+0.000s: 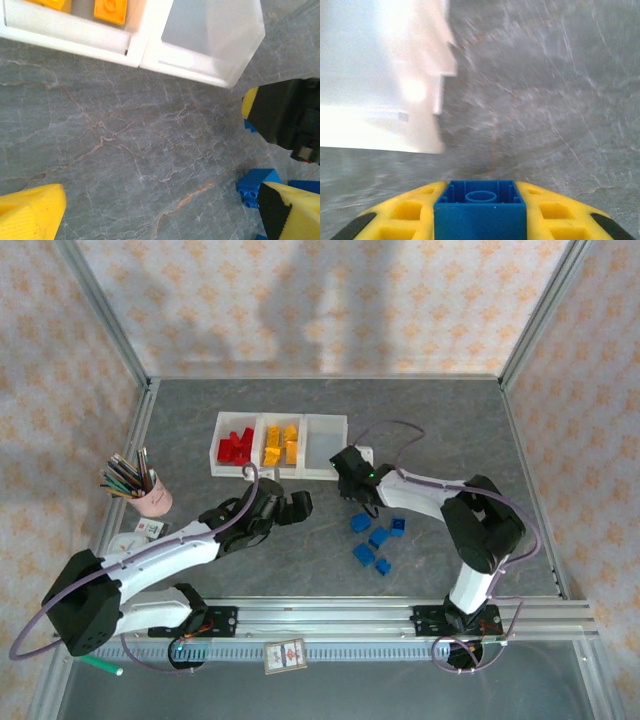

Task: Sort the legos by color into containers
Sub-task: Pick up the lego from the center of the table, then place the lego in the container.

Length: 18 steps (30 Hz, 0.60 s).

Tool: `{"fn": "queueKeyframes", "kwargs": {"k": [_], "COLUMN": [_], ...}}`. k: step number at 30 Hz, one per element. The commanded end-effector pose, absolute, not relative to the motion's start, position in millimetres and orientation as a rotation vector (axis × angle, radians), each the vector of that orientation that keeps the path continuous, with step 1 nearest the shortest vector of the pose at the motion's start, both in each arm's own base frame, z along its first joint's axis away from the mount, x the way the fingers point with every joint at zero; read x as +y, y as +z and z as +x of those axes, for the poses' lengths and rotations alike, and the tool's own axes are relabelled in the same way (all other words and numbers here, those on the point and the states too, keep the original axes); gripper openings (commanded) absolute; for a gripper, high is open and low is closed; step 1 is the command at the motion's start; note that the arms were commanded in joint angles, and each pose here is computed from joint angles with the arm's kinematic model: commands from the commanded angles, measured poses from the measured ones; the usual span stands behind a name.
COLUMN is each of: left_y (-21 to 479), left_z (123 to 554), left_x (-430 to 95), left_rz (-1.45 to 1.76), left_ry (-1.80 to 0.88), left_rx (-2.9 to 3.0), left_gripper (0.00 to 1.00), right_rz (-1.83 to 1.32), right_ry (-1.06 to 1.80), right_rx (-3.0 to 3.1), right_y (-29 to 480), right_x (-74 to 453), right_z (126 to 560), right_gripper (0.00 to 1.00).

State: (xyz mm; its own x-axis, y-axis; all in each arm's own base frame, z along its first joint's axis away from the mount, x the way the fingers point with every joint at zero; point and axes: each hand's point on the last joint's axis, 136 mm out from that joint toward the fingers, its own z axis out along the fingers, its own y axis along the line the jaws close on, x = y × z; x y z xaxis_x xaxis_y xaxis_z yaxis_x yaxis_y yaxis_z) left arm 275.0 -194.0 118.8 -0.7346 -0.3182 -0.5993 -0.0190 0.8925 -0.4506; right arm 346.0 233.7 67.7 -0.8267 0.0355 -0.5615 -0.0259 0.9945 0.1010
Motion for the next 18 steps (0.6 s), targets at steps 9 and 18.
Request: {"fn": "queueKeyframes", "kwargs": {"k": [9, 18], "left_y": [153.8, 156.7], "left_z": [300.3, 328.3], "left_x": [-152.4, -120.3], "left_rz": [-0.363, -0.466], "left_ry": [-0.428, -0.373], "left_rx": [2.249, 2.222], "left_gripper": [0.99, 0.99], "right_rz": [-0.087, -0.051], "right_ry": [0.29, 0.201], "right_rx": [2.379, 2.372], "right_y": [144.4, 125.3], "right_x": [302.0, 314.1], "right_z": [396.9, 458.7], "right_gripper": [0.24, 0.25]}}
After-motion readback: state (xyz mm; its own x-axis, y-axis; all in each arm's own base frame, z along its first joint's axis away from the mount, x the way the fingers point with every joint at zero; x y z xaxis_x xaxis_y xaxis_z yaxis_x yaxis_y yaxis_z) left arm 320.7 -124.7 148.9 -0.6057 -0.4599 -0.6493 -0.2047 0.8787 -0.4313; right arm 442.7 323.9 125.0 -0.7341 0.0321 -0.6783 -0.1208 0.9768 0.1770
